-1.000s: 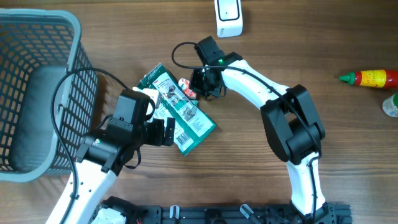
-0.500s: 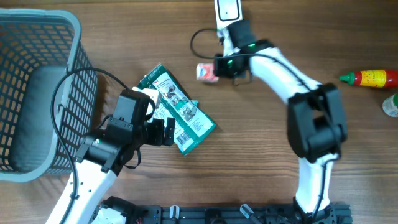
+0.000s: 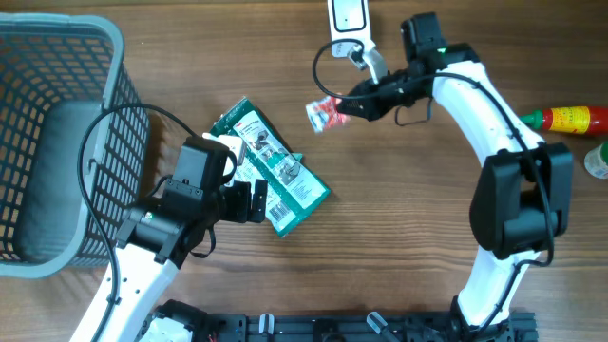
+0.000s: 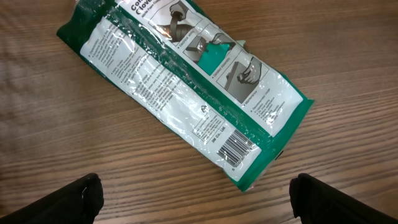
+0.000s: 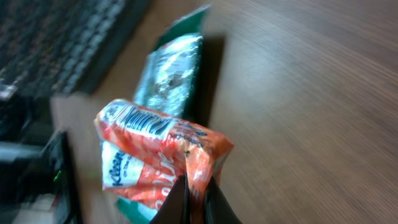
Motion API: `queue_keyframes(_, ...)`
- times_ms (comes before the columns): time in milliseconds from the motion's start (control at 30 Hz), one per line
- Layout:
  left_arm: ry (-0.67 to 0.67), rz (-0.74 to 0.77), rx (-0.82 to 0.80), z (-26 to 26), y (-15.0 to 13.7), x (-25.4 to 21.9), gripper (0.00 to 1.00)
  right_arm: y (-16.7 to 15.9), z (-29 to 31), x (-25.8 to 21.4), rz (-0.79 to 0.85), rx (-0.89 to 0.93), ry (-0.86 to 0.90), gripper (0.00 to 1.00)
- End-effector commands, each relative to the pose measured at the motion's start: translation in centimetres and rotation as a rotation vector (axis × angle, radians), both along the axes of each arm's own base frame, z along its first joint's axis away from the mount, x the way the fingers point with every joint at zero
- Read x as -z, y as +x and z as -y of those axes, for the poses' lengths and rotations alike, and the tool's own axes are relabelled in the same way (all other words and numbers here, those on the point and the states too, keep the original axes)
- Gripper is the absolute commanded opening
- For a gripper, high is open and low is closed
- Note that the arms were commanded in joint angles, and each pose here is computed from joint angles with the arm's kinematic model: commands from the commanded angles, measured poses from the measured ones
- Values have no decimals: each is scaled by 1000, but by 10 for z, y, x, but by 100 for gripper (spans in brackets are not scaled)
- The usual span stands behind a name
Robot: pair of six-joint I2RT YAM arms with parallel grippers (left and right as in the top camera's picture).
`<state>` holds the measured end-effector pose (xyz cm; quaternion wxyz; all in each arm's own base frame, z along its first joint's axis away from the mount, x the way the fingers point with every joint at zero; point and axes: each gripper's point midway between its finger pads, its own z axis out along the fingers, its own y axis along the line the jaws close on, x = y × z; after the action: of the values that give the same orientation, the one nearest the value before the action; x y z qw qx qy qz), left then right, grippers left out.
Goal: Scan the item barcode
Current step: 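Lift the Kleenex pack and move it toward the scanner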
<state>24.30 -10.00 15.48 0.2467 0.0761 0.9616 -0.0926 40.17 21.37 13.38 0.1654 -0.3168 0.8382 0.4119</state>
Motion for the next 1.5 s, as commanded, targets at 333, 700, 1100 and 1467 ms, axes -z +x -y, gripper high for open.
queue_keyframes(333, -4, -4, 17, 1, -1, 1, 100, -93, 13, -121, 713, -523, 390, 4)
queue_keyframes(700, -4, -4, 17, 1, -1, 1, 100, -108, 8, -167, 1094, -558, 565, 4)
queue_keyframes(1100, -3, -4, 17, 1, -1, 1, 100, -139, 13, -191, 1101, -618, 478, 4)
queue_keyframes(1467, -3, -4, 16, 1, -1, 1, 100, -146, 12, -192, 929, -571, 464, 5)
